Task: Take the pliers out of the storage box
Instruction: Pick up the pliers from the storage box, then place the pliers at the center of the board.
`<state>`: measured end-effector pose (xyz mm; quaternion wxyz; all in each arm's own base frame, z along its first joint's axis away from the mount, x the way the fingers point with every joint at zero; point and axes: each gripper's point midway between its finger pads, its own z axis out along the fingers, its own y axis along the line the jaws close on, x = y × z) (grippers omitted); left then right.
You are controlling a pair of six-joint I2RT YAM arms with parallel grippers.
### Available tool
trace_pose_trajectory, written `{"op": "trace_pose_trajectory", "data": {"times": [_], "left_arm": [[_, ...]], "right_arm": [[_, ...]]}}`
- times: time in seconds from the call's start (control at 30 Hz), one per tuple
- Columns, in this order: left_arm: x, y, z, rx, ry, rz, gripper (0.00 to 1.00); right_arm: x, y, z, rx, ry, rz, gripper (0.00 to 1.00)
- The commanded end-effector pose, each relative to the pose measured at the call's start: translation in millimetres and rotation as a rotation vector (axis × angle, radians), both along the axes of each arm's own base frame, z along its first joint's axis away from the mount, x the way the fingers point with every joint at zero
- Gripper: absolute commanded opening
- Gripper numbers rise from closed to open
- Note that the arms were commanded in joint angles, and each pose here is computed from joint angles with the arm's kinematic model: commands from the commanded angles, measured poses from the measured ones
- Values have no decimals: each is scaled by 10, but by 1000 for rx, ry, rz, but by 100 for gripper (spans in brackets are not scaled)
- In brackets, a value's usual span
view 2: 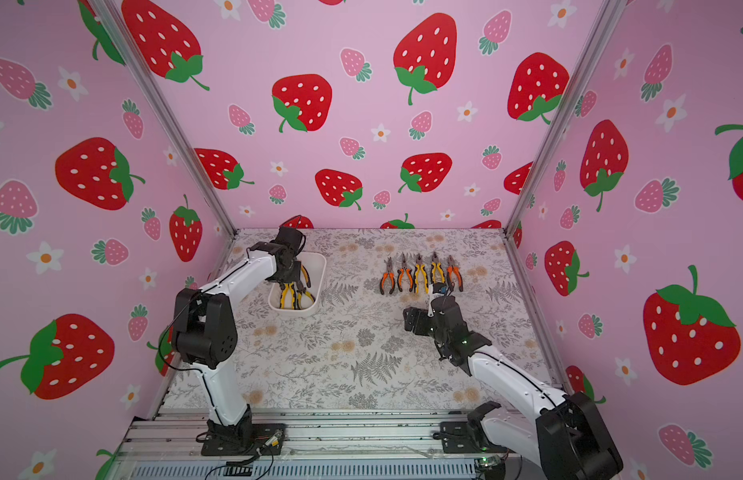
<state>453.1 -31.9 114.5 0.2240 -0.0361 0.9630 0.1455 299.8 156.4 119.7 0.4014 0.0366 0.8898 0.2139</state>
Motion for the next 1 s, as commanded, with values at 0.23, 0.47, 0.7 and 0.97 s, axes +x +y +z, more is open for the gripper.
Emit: {"op": "trace_pose_trajectory", "data": {"times": [0.23, 0.47, 0.7, 0.97], "left_arm": [[-385, -315, 462, -189, -184, -37, 0], [-1011, -837, 568, -376, -265, -190, 0], [-1512, -954, 409, -442, -349, -193, 0], [-1870, -1090, 161, -424, -369, -223, 0]], "right_arm": [[-4, 25, 48, 27, -20, 13, 87], [21, 143, 50, 24, -3, 63, 83], [-146, 519, 196, -124, 37, 147, 82], [-610, 1478, 273, -127, 153, 339, 82]]}}
